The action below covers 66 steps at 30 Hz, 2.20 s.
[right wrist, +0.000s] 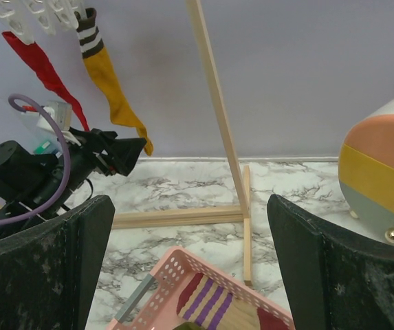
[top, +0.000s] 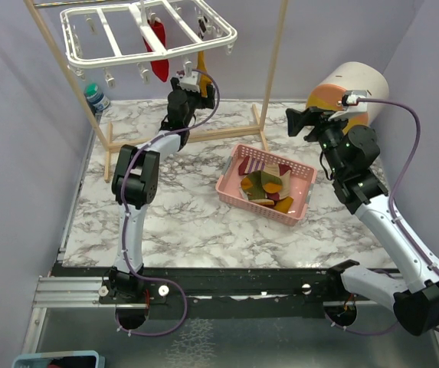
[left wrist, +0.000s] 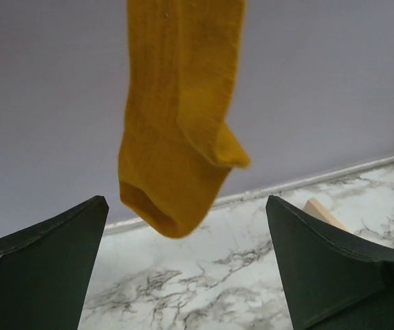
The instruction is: Remove the socks clipped to the hanger
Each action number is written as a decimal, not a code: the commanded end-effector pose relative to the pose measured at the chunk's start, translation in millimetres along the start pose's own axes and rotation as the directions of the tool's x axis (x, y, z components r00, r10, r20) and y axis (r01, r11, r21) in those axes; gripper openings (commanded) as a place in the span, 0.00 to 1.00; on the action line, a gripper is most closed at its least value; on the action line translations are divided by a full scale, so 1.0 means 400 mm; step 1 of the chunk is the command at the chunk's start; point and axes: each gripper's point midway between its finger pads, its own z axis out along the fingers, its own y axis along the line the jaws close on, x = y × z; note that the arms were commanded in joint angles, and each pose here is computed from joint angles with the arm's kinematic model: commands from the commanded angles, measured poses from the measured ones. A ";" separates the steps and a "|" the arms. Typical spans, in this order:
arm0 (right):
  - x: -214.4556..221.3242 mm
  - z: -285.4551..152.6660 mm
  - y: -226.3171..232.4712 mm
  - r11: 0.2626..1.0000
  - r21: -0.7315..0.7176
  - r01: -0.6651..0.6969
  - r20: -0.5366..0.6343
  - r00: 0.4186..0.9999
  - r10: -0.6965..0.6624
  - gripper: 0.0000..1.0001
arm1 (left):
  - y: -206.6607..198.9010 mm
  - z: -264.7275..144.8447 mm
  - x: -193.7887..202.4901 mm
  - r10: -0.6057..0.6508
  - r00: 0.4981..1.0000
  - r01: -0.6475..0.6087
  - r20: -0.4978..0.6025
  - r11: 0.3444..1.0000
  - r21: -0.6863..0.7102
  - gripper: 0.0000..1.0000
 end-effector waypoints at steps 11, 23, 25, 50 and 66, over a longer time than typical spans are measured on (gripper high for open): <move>-0.013 0.018 0.031 0.998 -0.058 0.002 0.013 1.000 -0.001 1.00 | -0.021 0.134 0.090 -0.155 0.981 0.147 0.121 0.987 0.067 0.99; 0.003 0.027 0.038 0.997 -0.076 0.004 -0.011 1.000 -0.005 1.00 | 0.043 0.190 0.047 -0.149 0.961 0.144 0.231 0.989 0.036 0.99; 0.006 0.032 0.041 0.997 -0.080 0.000 -0.013 1.000 -0.001 1.00 | 0.055 0.193 0.033 -0.159 0.957 0.151 0.245 0.987 0.050 0.83; 0.000 -0.002 0.090 0.981 -0.192 -0.011 -0.023 1.000 0.007 1.00 | -0.202 -0.133 -0.104 -0.263 0.959 0.189 0.103 0.869 0.458 0.00; -0.087 -0.091 0.069 0.990 -0.144 0.006 0.043 0.999 0.000 1.00 | -0.630 -0.490 -0.161 -0.237 0.971 0.177 -0.034 0.616 0.767 0.00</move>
